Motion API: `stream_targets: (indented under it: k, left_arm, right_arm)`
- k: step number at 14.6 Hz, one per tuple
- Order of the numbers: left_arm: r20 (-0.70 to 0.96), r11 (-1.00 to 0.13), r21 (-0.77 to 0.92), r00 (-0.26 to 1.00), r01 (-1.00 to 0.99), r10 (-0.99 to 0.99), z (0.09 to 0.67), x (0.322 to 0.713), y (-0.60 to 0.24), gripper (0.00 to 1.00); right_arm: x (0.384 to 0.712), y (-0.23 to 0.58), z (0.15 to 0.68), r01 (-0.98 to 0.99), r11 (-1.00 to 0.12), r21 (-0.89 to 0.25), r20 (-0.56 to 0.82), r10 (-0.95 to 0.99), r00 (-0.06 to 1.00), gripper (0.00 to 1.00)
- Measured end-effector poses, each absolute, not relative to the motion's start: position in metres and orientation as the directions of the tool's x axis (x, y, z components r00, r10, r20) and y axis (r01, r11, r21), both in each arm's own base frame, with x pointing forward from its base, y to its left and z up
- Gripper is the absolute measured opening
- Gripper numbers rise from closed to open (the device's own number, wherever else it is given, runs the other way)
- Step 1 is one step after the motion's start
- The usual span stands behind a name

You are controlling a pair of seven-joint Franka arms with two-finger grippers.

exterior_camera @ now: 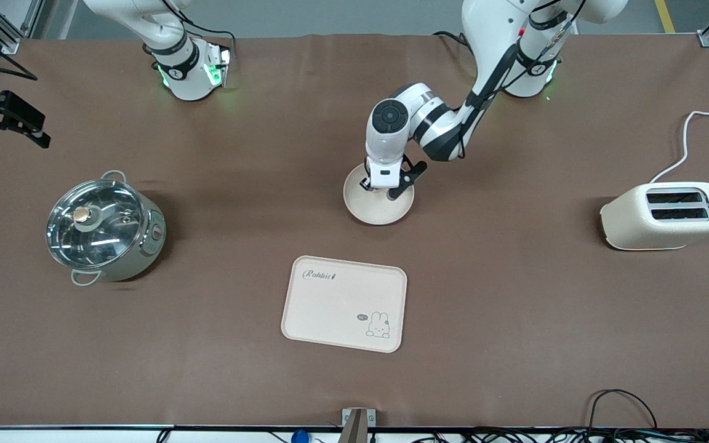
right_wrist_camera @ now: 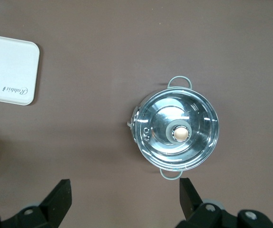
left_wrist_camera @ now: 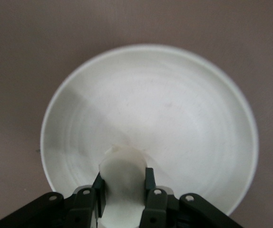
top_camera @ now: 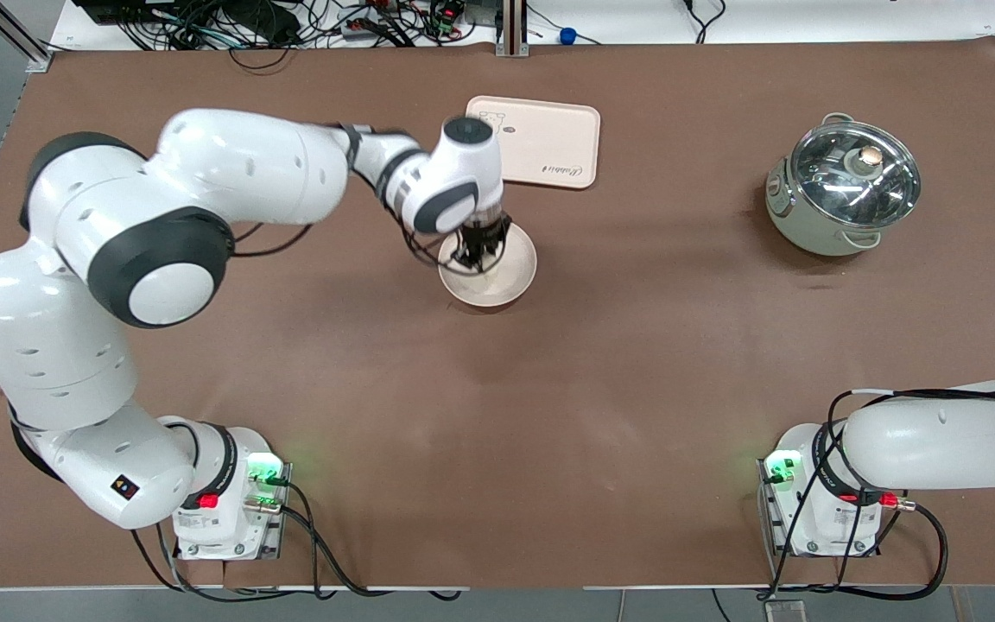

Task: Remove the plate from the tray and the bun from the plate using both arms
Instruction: 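Carry the bun toward the toaster and lower it onto the table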

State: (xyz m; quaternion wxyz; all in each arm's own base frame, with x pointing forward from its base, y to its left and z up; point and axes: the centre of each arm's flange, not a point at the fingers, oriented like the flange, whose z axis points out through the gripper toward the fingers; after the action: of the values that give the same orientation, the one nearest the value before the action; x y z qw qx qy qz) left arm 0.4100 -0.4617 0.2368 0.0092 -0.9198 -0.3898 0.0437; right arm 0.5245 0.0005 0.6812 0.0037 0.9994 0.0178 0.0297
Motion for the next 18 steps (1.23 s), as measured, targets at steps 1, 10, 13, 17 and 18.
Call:
stream_targets:
  k: [1,10,13,17,18]
  left_arm:
    - [-0.062,-0.676,-0.059,0.674,0.734,0.736,0.256,0.432,-0.452,0.34]
    - [0.058,-0.665,-0.122,0.675,0.736,0.736,0.26,0.616,-0.179,0.37]
    - [0.041,-0.654,-0.118,0.662,0.747,0.748,0.236,0.637,-0.157,0.4]
    - [0.032,-0.671,-0.092,0.676,0.735,0.736,0.2,0.651,-0.148,0.5]
    - [0.032,-0.672,-0.088,0.677,0.735,0.736,0.199,0.653,-0.147,0.58]
  right_arm:
    - [0.525,-0.001,0.681,0.033,-0.999,0.009,0.059,0.033,0.998,1.0]
    - [0.526,-0.004,0.679,0.026,-1.0,0.011,0.055,0.027,0.998,1.0]
    - [0.526,-0.004,0.679,0.026,-1.0,0.011,0.054,0.027,0.998,1.0]
    - [0.526,-0.004,0.679,0.026,-1.0,0.011,0.051,0.027,0.998,1.0]
    - [0.526,-0.004,0.679,0.026,-1.0,0.011,0.051,0.027,0.998,1.0]
